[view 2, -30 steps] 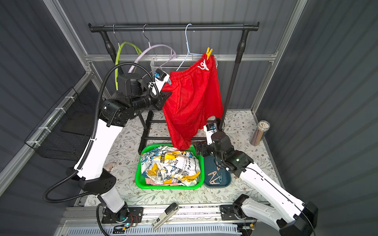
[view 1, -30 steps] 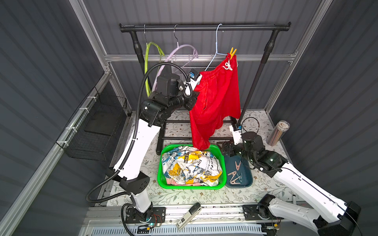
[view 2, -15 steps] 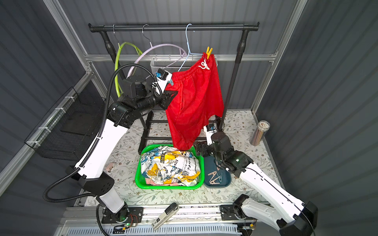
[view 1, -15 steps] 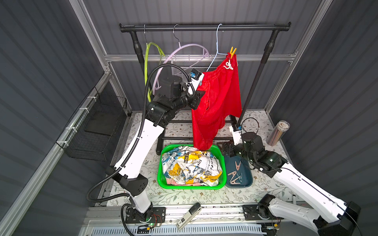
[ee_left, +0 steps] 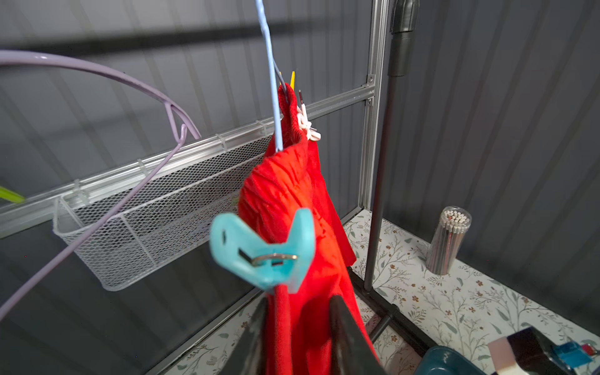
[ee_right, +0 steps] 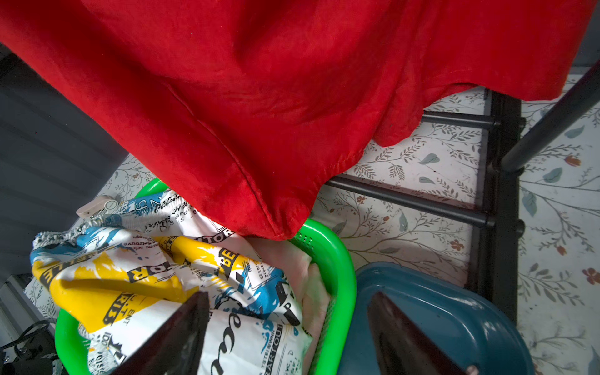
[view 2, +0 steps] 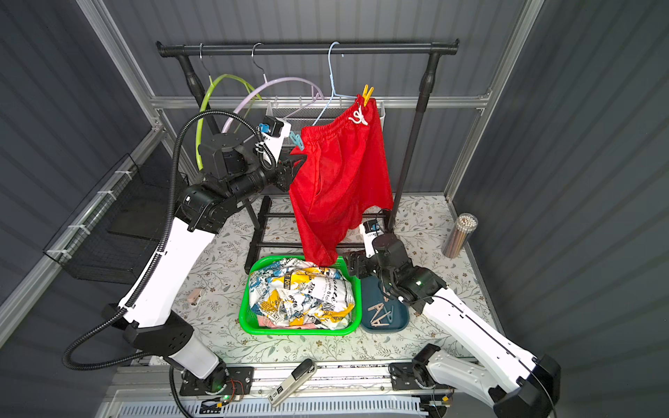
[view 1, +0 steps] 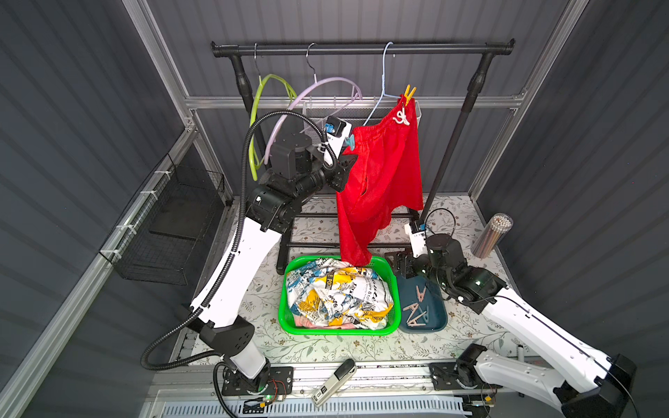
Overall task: Remove the clothespins securing shorts to the hanger
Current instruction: Pick up the hanger from the clothesline.
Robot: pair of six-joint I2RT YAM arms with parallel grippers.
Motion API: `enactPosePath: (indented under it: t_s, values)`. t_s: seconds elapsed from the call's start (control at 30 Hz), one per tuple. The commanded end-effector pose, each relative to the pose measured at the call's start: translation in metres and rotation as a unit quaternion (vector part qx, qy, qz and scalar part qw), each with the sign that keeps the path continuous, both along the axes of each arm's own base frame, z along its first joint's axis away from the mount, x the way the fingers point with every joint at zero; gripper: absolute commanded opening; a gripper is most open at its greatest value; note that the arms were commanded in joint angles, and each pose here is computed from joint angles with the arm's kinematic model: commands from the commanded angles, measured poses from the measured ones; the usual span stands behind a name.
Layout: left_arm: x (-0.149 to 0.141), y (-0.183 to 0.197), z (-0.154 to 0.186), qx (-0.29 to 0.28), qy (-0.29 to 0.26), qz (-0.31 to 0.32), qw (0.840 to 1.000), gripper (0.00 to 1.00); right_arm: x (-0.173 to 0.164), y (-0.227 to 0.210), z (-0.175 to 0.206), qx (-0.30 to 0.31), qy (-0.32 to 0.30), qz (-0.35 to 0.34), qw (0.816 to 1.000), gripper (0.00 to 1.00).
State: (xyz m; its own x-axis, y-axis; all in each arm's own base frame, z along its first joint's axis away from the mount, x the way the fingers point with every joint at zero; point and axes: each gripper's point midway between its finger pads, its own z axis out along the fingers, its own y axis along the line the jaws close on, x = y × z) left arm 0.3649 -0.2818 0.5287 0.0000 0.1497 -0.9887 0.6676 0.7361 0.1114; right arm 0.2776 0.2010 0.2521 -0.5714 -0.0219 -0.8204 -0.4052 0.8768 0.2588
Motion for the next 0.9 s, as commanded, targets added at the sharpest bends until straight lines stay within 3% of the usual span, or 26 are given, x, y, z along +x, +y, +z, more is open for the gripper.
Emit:
enactPosePath:
  t_s: [0.0,0.17,0.27,0.43,0.87]
  values:
    - [-0.005,0.011,0.01,-0.004,-0.01,0.012,1.0,0.23,0.001,0.0,-0.003,-0.002,0.001,-0.001,1.0,0.77]
    - [-0.002,0.008,0.005,0.006,-0.003,0.009,1.0,0.12,0.001,-0.001,-0.004,0.0,0.002,-0.003,1.0,0.76]
    - [0.002,0.006,0.002,0.008,-0.002,0.012,1.0,0.0,0.0,-0.002,-0.003,0.0,0.001,-0.004,1.0,0.76]
    - [0.009,0.003,0.004,-0.01,-0.011,0.017,1.0,0.0,-0.001,-0.006,-0.001,-0.004,-0.006,-0.008,1.0,0.76]
    - [0.005,0.004,0.052,-0.171,-0.084,0.006,0.982,0.0,-0.001,-0.015,0.005,-0.01,-0.021,-0.022,1.0,0.76]
